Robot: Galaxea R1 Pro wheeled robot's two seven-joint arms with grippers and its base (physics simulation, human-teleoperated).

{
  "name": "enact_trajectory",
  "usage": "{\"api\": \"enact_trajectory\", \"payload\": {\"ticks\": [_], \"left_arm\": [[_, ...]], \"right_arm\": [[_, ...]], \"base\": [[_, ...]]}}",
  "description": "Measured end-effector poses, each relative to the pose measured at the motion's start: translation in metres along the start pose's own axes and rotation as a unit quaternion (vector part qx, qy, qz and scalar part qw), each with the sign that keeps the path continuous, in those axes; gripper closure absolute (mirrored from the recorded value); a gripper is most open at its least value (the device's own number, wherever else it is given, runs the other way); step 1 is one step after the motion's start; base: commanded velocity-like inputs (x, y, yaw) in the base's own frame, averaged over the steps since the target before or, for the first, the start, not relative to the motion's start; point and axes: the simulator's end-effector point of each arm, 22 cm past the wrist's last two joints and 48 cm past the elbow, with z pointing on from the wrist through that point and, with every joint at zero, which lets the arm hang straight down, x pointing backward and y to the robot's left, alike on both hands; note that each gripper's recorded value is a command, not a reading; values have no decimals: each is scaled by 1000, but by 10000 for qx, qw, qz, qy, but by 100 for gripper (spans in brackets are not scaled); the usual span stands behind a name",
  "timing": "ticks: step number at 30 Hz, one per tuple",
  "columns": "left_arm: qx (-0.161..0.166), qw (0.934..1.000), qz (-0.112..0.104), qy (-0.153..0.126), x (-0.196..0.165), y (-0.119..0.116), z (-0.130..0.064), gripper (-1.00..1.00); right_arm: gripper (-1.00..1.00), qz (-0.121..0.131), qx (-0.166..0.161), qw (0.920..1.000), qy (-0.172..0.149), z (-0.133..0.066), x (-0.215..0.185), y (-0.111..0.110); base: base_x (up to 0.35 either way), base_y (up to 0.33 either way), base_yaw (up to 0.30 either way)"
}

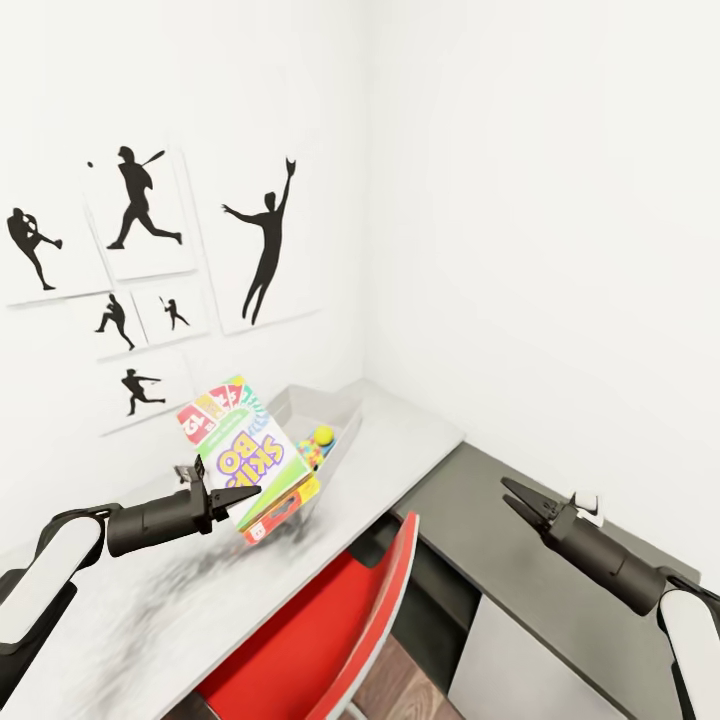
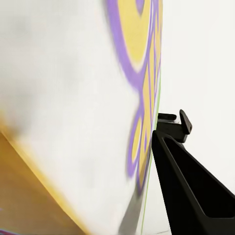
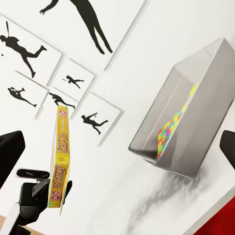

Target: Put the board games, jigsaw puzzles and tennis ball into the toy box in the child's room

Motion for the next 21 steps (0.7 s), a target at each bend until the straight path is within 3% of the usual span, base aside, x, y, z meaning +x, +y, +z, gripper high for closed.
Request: {"api": "enact_trajectory", "payload": {"ticks": [21], "left_arm": [[1, 10000, 3, -14, -1, 0, -1, 100]], "right_arm": [[-100, 1, -2, 10000, 7, 0, 0, 0]], "base": [[107, -10, 0]]}}
